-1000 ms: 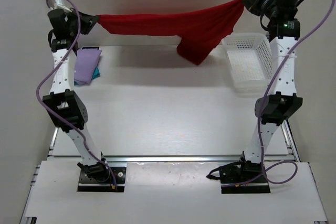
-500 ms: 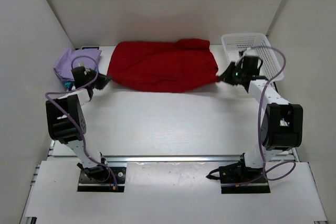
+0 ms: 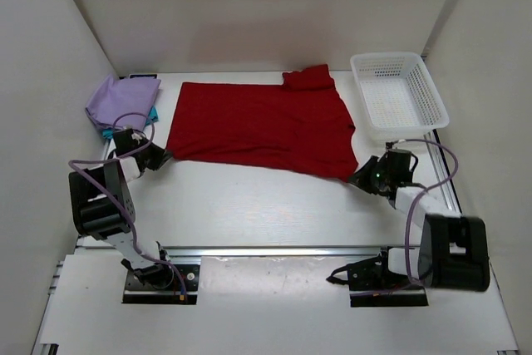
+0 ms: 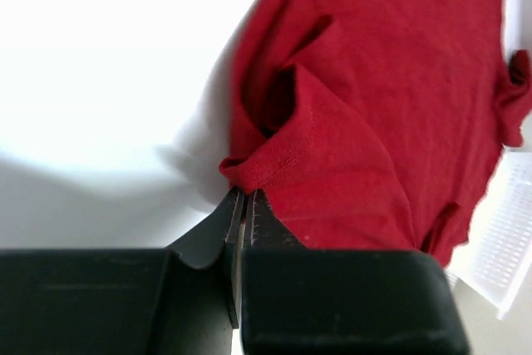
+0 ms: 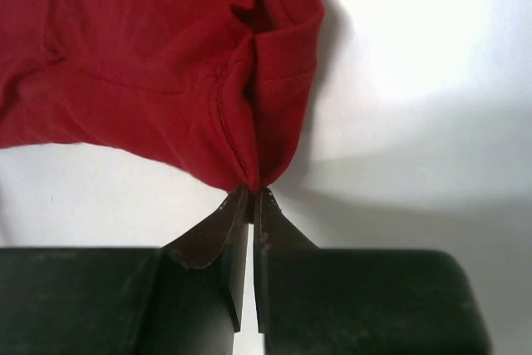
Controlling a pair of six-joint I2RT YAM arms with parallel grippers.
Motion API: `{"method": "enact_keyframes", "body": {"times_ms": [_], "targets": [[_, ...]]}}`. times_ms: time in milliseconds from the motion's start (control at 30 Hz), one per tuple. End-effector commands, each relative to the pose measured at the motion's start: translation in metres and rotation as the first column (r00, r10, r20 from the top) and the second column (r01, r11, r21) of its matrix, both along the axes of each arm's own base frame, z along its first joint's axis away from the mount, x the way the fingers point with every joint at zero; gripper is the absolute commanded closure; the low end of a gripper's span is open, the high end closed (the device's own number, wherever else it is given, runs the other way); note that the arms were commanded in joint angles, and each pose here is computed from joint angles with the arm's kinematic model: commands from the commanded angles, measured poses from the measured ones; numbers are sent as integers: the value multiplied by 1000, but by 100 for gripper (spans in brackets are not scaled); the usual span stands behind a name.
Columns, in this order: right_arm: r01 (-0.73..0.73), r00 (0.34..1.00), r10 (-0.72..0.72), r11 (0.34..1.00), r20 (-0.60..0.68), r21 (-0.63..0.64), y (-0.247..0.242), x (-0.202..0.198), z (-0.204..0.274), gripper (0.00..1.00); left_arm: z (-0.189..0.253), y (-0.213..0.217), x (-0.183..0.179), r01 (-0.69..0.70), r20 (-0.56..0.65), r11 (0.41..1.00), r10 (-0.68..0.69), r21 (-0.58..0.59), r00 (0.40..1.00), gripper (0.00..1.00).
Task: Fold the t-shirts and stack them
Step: Fold the flattened tshirt in 1/3 of the way
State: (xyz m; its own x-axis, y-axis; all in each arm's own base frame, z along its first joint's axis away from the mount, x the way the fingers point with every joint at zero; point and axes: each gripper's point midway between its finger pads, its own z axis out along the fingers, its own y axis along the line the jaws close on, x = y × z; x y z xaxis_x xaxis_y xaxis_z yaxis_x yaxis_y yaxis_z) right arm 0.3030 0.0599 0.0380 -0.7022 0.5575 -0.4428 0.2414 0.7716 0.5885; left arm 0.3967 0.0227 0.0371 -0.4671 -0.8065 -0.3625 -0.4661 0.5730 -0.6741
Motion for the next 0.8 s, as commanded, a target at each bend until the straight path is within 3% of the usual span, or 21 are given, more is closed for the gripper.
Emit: {"method": "enact_keyframes", "body": {"times_ms": [0, 233, 367, 500, 633, 667, 700, 767], "targets": [[67, 996, -68, 998, 59, 10, -6, -14, 7, 100, 10, 16, -16, -5, -20, 997, 7, 73, 1000, 100], [100, 992, -96, 994, 87, -33, -6, -50, 20, 100, 12, 49, -59, -95, -89, 988, 106, 122, 990, 100], [81, 995, -83, 996, 54, 40, 5, -70, 16, 100, 1, 51, -84, -115, -166, 969, 153, 219, 974, 100], [139, 990, -140, 989, 24, 42, -4, -90, 9, 100, -7, 56, -107, -169, -208, 964, 212, 207, 955, 100], [140, 990, -140, 990, 19, 9, 1, -98, 13, 100, 6, 63, -113, -210, -199, 943, 265, 260, 943, 85], [145, 989, -146, 989, 18, 20, 1, -98, 14, 100, 12, 68, -114, -234, -191, 930, 294, 282, 937, 76], [137, 990, -138, 990, 32, 16, 2, -98, 17, 97, 15, 69, -113, -243, -189, 926, 304, 289, 934, 71], [169, 984, -169, 986, 50, 0, -5, -93, 25, 80, 29, 70, -108, -259, -154, 922, 311, 289, 938, 59]]}}
